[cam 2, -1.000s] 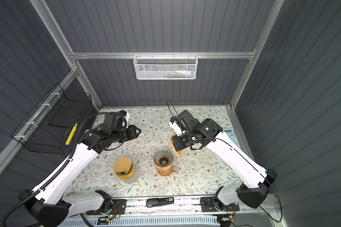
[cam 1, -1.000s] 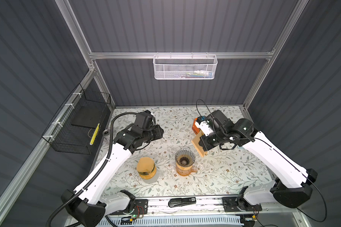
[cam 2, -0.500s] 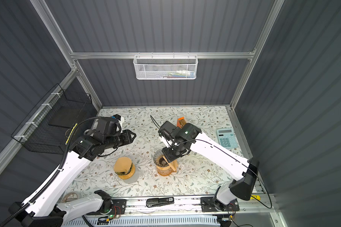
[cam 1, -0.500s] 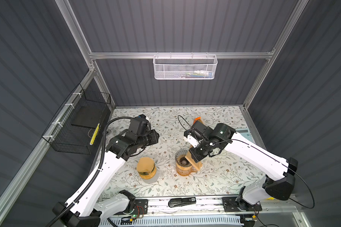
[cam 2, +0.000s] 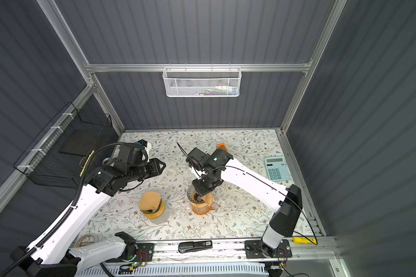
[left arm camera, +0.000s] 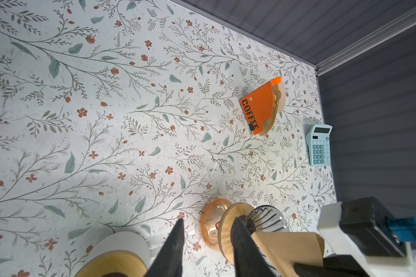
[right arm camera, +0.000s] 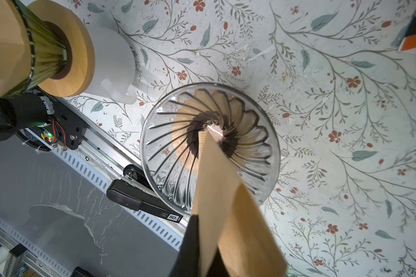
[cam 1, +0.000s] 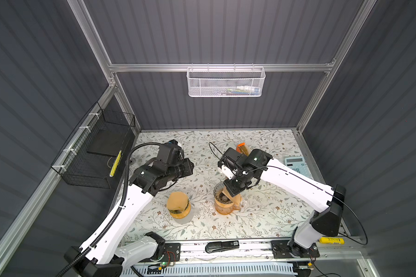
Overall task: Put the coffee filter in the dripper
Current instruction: 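Carry the filter over the clear dripper with the right gripper, then lower the filter into the dripper while the left gripper moves toward it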
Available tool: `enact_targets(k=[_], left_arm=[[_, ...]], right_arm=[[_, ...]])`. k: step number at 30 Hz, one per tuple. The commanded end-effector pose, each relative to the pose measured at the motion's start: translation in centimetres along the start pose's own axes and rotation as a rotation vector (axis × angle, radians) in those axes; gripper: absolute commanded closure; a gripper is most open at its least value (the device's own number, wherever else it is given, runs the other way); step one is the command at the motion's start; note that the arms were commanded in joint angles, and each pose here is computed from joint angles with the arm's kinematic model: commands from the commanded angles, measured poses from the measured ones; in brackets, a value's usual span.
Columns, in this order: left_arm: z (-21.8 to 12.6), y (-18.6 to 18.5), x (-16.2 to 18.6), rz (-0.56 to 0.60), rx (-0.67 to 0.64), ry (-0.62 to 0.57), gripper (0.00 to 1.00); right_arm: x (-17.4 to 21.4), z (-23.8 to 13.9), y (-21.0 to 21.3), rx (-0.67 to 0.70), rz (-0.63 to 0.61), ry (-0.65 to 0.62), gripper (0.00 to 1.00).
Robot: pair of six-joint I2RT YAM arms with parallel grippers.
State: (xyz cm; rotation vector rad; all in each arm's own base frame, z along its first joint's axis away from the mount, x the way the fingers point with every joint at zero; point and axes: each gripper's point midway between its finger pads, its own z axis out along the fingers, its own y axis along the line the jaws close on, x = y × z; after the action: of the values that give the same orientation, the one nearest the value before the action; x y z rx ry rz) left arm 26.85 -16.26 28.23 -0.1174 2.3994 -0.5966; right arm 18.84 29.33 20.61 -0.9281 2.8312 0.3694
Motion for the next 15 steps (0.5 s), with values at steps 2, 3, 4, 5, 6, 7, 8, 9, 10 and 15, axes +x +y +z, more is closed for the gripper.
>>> enact_targets(k=[2,3,4,5,6,7,8,9,10,15], left_arm=[[0.1,0.4,0.2,0.007,-0.013,0.009,0.65],[0.1,0.4,0.3,0.009,-0.011,0.013,0.65],[0.1,0.3,0.2,0.014,-0.008,0.014,0.65],[0.1,0.3,0.3,0.017,-0.007,0.016,0.65],[0.1,0.3,0.3,0.019,-0.007,0.017,0.65],[0.2,0.2,0.3,0.021,-0.003,0.019,0.65],[0.1,0.1,0.3,0.023,0.001,0.019,0.65],[0.2,0.0,0.3,0.025,0.008,0.023,0.65],[0.2,-0.2,0.3,0.027,0.016,0.026,0.65],[0.4,-1.8,0.5,0.049,0.09,0.062,0.66]], right_arm=[[-0.7,-0.2,0.3,-0.001,-0.024,-0.011,0.87],[-0.8,-0.1,0.3,0.0,-0.026,-0.008,0.85],[-0.9,0.0,0.3,0.002,-0.028,-0.006,0.84],[-1.0,0.0,0.3,0.001,-0.031,-0.006,0.83],[-1.0,0.1,0.3,0.004,-0.032,-0.005,0.82],[-1.1,0.1,0.4,0.004,-0.033,-0.005,0.81],[-1.2,-0.1,0.4,0.005,-0.034,-0.008,0.81],[-1.3,-0.1,0.3,0.008,-0.034,-0.009,0.8],[-1.4,-0.3,0.4,0.009,-0.035,-0.017,0.8],[-2.0,-2.1,0.0,0.035,-0.029,-0.068,0.79]])
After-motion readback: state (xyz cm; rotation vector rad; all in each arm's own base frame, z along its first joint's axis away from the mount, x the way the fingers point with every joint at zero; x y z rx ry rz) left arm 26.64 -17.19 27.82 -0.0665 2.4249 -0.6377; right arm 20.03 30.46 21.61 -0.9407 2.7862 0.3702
